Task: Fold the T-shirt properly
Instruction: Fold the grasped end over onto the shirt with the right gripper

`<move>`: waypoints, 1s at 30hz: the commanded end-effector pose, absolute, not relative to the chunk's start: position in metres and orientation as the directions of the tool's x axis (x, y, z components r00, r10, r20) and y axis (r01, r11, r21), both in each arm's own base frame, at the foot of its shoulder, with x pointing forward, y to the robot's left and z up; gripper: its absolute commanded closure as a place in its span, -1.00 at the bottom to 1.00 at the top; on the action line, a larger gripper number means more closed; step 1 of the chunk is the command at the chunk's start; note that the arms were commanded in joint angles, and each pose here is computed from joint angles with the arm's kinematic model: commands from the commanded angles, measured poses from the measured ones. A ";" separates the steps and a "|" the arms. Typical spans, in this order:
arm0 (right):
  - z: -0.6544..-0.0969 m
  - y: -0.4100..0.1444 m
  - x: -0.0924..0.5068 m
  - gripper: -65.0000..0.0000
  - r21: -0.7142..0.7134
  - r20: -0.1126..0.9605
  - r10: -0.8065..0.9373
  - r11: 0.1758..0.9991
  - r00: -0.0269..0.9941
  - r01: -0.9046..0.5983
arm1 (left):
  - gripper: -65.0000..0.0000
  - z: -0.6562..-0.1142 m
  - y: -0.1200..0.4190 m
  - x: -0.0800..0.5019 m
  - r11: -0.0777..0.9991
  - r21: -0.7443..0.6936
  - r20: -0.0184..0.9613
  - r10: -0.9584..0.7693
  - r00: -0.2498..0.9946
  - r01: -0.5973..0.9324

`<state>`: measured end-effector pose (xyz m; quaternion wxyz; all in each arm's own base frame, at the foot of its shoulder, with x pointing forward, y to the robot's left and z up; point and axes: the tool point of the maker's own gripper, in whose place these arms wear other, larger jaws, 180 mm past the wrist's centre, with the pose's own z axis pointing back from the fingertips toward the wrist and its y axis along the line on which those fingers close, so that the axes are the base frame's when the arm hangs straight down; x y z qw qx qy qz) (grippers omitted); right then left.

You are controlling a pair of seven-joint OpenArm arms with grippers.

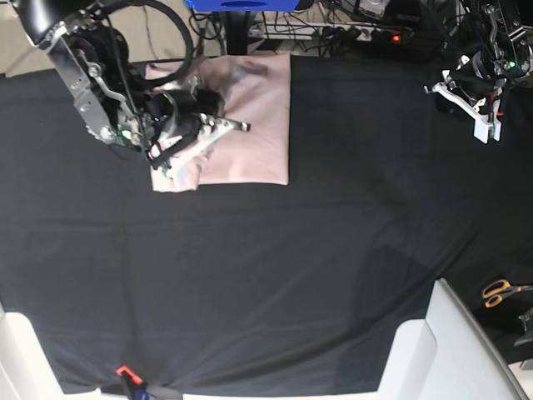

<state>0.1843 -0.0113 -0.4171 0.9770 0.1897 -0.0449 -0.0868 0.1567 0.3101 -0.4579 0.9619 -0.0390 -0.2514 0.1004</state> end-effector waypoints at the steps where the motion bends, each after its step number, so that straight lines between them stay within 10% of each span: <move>1: -0.410 -0.006 0.191 0.99 0.387 0.083 -0.163 0.914 0.983 0.119 | 1.00 -0.450 0.316 0.162 0.980 -0.115 0.500 0.201 0.842 -0.165; 9: -0.422 0.018 0.186 0.92 0.370 0.067 -0.109 0.926 0.992 0.077 | 1.00 -0.450 0.316 0.162 0.980 -0.115 0.500 0.201 0.842 -0.165; 20: -0.412 0.040 0.192 -0.16 0.389 0.121 0.003 0.920 0.993 -0.050 | 1.00 -0.450 0.316 0.162 0.980 -0.115 0.500 0.201 0.842 -0.165; 30: -0.399 0.079 0.178 -0.19 0.395 0.171 0.205 0.882 0.964 -0.258 | 1.00 -0.450 0.316 0.162 0.980 -0.115 0.500 0.201 0.842 -0.165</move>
